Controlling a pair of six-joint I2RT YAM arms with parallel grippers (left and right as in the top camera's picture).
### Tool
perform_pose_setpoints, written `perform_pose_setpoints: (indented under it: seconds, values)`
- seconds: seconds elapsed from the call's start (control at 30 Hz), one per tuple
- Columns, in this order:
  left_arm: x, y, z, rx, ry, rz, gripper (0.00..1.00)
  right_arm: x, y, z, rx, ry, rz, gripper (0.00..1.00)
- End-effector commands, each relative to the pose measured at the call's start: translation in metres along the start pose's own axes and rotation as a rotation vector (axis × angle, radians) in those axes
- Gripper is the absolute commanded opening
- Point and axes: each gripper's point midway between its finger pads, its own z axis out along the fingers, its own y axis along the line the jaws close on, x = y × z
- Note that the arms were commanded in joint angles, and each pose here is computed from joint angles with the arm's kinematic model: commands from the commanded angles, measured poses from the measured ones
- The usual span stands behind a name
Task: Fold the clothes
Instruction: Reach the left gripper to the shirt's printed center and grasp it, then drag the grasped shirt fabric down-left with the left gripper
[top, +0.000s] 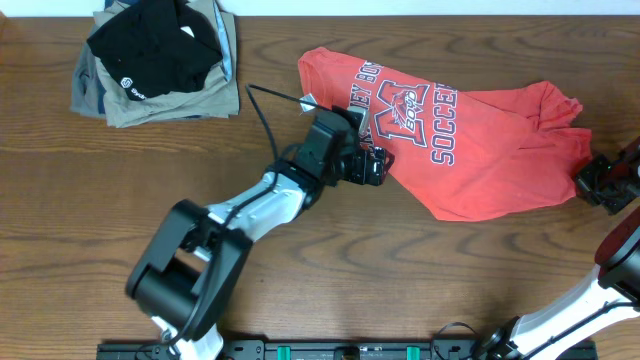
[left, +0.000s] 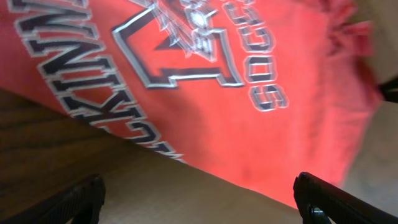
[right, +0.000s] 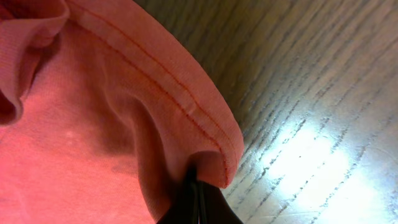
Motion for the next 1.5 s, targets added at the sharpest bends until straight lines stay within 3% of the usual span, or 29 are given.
perform_pose_setpoints:
  seconds: [0.0,0.2,0.57,1.33,1.4,1.47]
  values:
    - [-0.001,0.007,0.012,-0.057,-0.035,-0.041,0.98,0.005,0.005,0.008,-0.010,0.023,-0.002,0.01]
    - [-0.007,-0.001,0.014,-0.025,-0.069,-0.230,0.98,0.005,0.005,0.008,-0.010,0.024,-0.002,0.01]
    - [0.024,0.016,0.035,-0.069,0.004,-0.298,0.89,0.004,0.005,0.008,-0.011,0.020,-0.003,0.01]
    - [0.025,0.020,0.066,-0.038,-0.096,-0.460,0.88,0.006,0.007,0.008,-0.017,0.027,-0.004,0.01]
    - [0.027,0.020,0.070,-0.036,-0.101,-0.466,0.84,0.006,0.007,0.008,-0.017,0.027,-0.004,0.02]
    - [0.029,0.023,0.072,-0.049,-0.107,-0.465,0.72,0.006,0.007,0.008,-0.017,0.028,-0.005,0.01]
